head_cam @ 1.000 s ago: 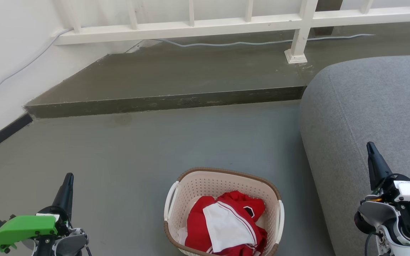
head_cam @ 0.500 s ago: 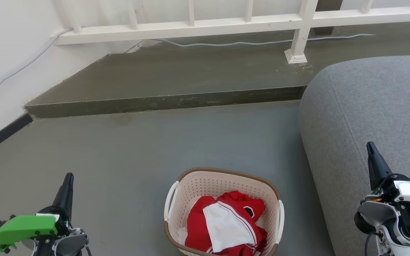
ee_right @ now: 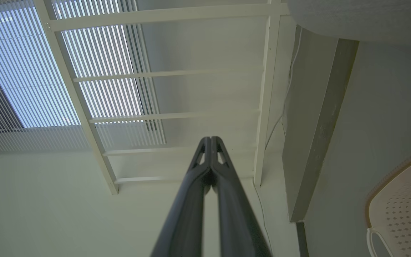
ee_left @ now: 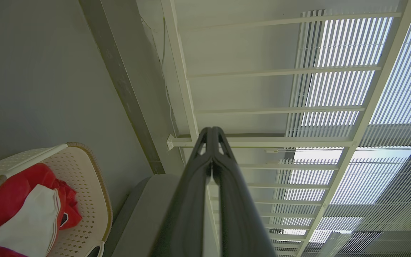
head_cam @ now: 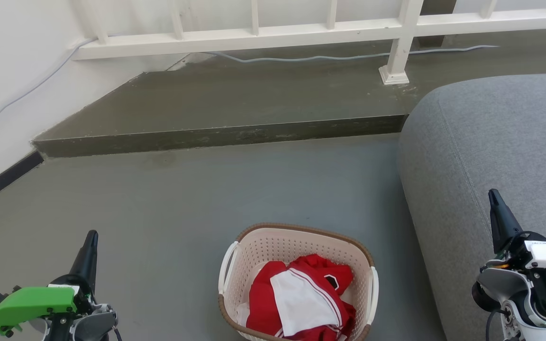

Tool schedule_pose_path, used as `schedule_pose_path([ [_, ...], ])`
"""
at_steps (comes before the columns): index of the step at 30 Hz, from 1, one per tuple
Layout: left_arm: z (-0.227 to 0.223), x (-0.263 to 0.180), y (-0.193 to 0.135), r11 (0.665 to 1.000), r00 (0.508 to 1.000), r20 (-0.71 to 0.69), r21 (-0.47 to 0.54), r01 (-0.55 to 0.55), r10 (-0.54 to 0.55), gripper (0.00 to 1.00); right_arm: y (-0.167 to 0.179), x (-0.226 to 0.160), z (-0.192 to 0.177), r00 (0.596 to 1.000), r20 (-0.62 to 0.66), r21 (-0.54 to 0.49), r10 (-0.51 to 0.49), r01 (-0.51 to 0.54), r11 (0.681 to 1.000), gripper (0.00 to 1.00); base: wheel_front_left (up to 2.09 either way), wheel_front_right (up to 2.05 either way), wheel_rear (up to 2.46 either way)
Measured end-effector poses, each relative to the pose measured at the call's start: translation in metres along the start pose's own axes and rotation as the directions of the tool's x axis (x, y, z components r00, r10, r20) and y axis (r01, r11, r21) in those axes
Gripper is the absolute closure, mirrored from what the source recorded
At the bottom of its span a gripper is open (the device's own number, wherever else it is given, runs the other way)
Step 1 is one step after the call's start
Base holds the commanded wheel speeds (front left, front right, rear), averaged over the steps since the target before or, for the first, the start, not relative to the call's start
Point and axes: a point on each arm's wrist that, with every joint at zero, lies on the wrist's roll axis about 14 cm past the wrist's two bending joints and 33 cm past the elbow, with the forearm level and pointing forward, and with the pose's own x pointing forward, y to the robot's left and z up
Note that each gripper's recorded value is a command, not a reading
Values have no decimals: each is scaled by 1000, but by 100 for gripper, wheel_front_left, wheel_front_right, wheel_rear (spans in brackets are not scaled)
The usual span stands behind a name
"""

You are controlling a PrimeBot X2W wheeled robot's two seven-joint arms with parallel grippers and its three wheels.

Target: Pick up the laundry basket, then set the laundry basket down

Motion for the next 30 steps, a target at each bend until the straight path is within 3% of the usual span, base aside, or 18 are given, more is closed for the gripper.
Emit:
schedule_pose_path([
  [30,0,0,0,1000,1000,-2,7,-1,1,100,0,0,0,1000,2,0,0,0,1000,100,0,0,0],
])
